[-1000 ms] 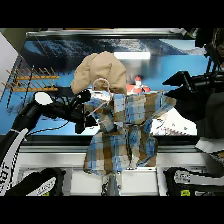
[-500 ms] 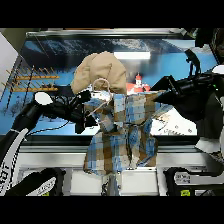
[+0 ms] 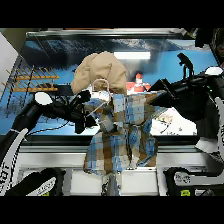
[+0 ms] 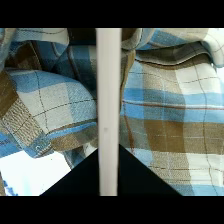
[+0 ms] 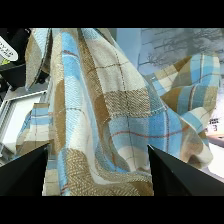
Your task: Fold the clothes and pants, and hang the long-sleeved shirts on hangers.
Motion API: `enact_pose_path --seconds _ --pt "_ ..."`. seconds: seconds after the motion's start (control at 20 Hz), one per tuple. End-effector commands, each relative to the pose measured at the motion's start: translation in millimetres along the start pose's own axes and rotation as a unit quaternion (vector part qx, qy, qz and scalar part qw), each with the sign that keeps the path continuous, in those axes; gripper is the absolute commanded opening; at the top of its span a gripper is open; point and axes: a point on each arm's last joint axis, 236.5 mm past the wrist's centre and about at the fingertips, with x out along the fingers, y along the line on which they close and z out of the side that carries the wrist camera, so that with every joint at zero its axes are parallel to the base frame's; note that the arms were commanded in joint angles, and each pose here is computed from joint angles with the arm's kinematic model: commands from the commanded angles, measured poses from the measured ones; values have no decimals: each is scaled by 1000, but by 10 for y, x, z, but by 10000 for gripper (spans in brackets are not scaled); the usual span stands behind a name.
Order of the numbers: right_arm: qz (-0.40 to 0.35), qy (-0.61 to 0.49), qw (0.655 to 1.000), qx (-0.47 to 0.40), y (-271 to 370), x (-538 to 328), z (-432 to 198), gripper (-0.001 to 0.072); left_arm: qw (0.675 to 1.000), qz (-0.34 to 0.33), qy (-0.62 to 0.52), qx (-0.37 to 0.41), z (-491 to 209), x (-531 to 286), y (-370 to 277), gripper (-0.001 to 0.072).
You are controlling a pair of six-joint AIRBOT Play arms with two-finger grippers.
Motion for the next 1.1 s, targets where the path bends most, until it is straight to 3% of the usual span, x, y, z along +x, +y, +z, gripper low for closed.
enact_pose_path --seconds 0.0,0.9,0.95,1.05 --pt "7 1 1000 -1 23 31 4 658 1000 0 -3 -1 15 -1 3 17" --pt "6 1 1000 1 18 30 3 654 1000 7 -5 -1 22 -1 36 17" --pt "6 1 1000 1 18 30 2 546 1000 7 -5 -1 22 -1 36 17" --pt "6 1 1000 1 19 30 4 11 1000 7 -5 -1 22 -1 37 17"
